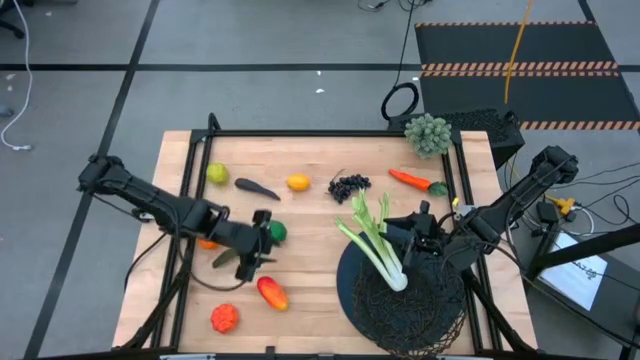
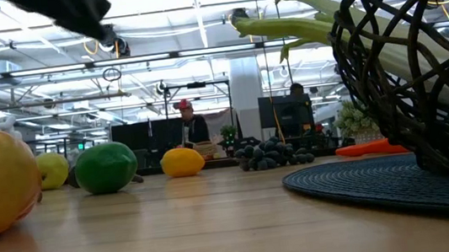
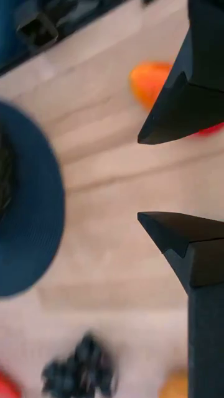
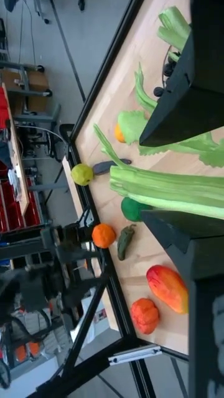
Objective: Build produce basket
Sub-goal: Put the mango into the wire basket
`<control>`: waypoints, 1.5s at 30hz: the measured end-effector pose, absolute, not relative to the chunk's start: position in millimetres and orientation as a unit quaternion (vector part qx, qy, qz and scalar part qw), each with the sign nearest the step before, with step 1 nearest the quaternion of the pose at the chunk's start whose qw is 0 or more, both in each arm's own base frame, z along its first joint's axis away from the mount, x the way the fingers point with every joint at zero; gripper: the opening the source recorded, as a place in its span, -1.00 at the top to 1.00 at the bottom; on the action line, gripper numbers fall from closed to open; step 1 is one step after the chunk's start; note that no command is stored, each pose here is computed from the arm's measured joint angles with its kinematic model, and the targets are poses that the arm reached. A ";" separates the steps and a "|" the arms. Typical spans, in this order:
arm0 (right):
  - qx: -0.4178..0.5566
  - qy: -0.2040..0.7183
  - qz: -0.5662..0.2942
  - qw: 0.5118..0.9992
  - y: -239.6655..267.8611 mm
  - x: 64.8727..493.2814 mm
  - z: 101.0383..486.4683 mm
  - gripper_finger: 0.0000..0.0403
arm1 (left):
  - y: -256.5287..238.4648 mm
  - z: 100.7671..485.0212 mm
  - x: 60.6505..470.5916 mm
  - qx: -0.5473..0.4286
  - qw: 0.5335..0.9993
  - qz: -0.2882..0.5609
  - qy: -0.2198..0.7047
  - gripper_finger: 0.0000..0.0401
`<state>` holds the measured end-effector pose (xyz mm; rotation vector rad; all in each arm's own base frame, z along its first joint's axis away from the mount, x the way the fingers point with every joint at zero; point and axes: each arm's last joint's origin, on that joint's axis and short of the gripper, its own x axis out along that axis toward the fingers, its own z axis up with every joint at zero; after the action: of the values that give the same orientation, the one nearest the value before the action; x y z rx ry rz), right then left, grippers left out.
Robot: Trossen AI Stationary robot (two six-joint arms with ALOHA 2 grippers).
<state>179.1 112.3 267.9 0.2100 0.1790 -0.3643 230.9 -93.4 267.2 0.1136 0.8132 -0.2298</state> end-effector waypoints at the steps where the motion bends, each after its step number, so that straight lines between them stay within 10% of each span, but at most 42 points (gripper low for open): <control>1: 0.104 0.089 -0.180 0.974 112.1 179.3 267.8 0.15 | -98.4 264.3 228.1 0.049 0.909 -0.116 0.398 0.06; 20: 0.122 0.081 -0.166 0.975 113.5 180.4 270.7 0.15 | -147.6 204.1 216.1 0.071 0.883 -0.177 0.428 -0.94; 35: 0.128 0.098 -0.147 0.976 120.5 187.5 262.1 0.15 | -155.1 148.7 236.2 0.151 0.832 -0.206 0.493 -0.92; 45: 0.129 0.068 -0.133 0.980 124.2 190.5 269.4 0.15 | -154.5 152.7 238.7 0.166 0.835 -0.215 0.478 -0.32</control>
<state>190.5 124.2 269.4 0.2602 0.1376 -0.2686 238.7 -154.5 152.7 0.3522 1.0113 -0.4561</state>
